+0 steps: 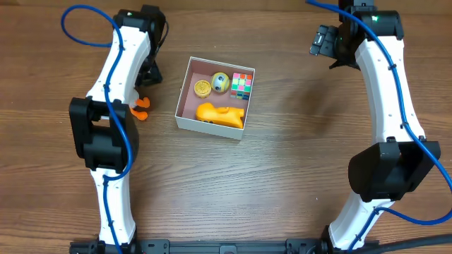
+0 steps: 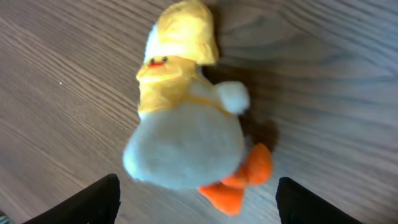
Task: Pack container
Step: 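Move the left gripper to the white duck plush, then grasp the duck plush with the left gripper and lift it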
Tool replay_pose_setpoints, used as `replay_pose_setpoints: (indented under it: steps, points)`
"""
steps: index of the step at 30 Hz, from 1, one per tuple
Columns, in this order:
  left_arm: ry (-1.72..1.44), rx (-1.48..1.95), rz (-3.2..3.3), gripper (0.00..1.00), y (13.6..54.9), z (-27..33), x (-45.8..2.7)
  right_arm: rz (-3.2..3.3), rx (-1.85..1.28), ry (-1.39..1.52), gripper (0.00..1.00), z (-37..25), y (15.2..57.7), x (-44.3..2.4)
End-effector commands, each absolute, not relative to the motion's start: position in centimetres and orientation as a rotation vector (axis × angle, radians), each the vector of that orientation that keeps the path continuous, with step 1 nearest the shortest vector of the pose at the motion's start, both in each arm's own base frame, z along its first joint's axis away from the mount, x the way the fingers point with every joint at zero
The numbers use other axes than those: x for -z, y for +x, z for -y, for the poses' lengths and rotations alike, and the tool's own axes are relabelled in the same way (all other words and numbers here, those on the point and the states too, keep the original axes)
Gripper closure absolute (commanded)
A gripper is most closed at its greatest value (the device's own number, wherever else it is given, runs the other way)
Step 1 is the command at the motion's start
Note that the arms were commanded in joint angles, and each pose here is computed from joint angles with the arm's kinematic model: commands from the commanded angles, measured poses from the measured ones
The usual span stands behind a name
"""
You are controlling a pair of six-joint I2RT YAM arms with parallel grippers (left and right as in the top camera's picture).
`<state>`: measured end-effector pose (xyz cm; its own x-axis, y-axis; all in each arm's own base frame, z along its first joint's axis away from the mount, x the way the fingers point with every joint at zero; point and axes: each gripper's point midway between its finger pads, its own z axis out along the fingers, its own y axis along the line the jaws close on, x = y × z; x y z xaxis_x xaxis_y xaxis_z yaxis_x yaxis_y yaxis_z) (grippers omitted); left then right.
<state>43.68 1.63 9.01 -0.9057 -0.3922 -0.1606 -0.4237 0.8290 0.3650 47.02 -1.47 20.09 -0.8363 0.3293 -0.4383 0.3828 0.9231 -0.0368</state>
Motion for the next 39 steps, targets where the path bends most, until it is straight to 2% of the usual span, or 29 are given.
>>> replay_pose_setpoints:
  steps: [1, 7, 14, 15, 16, 19, 25, 30, 39]
  points:
    - [-0.704, -0.576, -2.921, 0.2, 43.8, -3.3, -8.3, -2.63, 0.166, 0.525, 0.0, 1.4, 47.1, -20.6]
    - [-0.68, -0.524, -2.944, 0.2, 43.8, -3.1, -5.7, -2.63, 0.166, 0.525, 0.0, 1.4, 47.1, -20.6]
    - [-0.678, -0.505, -2.942, 0.2, 44.0, -2.9, -5.2, -2.63, 0.166, 0.525, 0.0, 1.4, 47.1, -20.6]
    - [-0.677, -0.508, -2.946, 0.23, 43.9, -2.9, -5.2, -2.63, 0.166, 0.525, 0.0, 1.4, 47.1, -20.6]
    - [-0.677, -0.51, -2.951, 0.55, 43.8, -2.9, -5.2, -2.63, 0.166, 0.524, 0.0, 1.4, 47.1, -20.6]
    - [-0.677, -0.511, -2.953, 0.85, 43.7, -2.9, -5.2, -2.63, 0.166, 0.525, 0.0, 1.4, 47.1, -20.6]
    - [-0.682, -0.508, -2.95, 0.95, 43.8, -2.9, -5.3, -2.63, 0.166, 0.525, 0.0, 1.4, 47.1, -20.6]
    - [-0.681, -0.478, -2.923, 0.96, 44.7, -2.6, -7.7, -2.63, 0.166, 0.525, 0.0, 1.4, 47.1, -20.6]
    - [-0.528, -0.232, -2.714, 0.91, 49.4, 0.2, -19.5, -2.63, 0.166, 0.525, 0.0, 1.4, 47.1, -20.6]
